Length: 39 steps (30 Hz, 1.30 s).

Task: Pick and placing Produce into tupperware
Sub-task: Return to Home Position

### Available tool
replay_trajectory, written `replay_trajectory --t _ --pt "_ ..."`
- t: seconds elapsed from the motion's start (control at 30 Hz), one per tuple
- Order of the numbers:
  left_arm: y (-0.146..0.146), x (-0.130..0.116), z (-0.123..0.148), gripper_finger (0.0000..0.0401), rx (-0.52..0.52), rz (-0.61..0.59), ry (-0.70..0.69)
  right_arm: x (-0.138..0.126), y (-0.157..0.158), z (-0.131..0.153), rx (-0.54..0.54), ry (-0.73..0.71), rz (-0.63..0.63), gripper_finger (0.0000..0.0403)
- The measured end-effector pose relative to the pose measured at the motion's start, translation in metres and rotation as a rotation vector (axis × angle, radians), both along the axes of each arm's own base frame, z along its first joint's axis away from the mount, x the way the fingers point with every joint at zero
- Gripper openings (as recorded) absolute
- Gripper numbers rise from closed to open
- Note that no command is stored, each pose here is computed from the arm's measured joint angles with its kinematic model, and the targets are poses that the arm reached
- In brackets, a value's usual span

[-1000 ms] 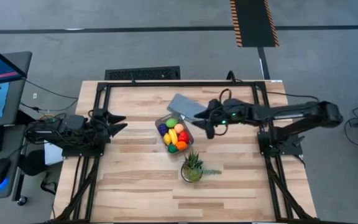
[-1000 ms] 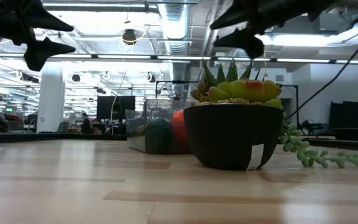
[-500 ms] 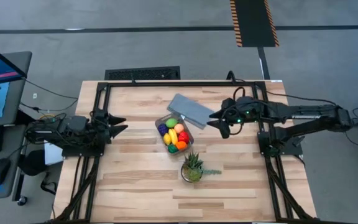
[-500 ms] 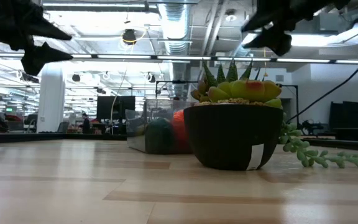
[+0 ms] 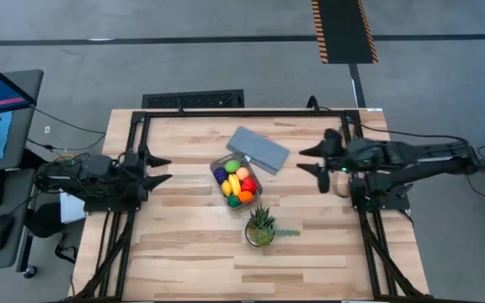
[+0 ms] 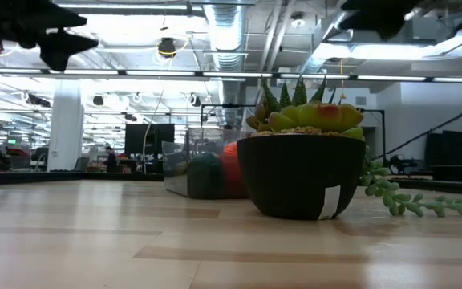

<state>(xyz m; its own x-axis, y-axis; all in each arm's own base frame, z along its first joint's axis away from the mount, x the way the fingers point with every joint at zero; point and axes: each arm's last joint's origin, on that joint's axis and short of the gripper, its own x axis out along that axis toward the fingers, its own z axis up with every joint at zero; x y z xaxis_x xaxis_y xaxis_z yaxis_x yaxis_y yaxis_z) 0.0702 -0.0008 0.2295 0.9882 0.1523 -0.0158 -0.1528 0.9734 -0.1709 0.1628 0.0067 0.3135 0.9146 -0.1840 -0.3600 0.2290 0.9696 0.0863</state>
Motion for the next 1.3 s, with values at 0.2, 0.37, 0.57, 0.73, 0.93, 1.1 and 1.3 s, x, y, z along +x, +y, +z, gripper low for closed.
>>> replay_trajectory --t 0.2,0.37,0.57,0.73,0.93,1.1,1.3 --pt "0.0 0.0 0.004 0.0234 0.131 0.009 -0.022 -0.035 0.004 -0.006 -0.037 -0.252 0.051 0.0231" --pt "-0.001 0.0 0.008 0.0234 0.214 -0.031 -0.057 -0.055 0.007 -0.031 0.006 -0.362 0.097 0.0231" --pt "-0.002 0.0 0.01 0.0234 0.284 -0.055 -0.073 -0.062 0.009 -0.052 0.014 -0.42 0.114 0.0231" --pt "-0.002 -0.001 0.012 0.0234 0.321 -0.066 -0.084 -0.066 0.007 -0.061 0.005 -0.461 0.103 0.023" --pt "-0.003 -0.001 0.012 0.0234 0.324 -0.091 -0.092 -0.071 0.006 -0.059 -0.018 -0.504 0.103 0.0231" --pt "-0.004 0.011 -0.003 0.0234 0.349 -0.056 -0.214 -0.071 0.006 -0.058 -0.022 -0.513 0.103 0.023" --pt "-0.006 0.02 -0.028 0.0234 0.324 -0.045 -0.337 -0.072 0.008 -0.053 -0.004 -0.56 0.121 0.023"
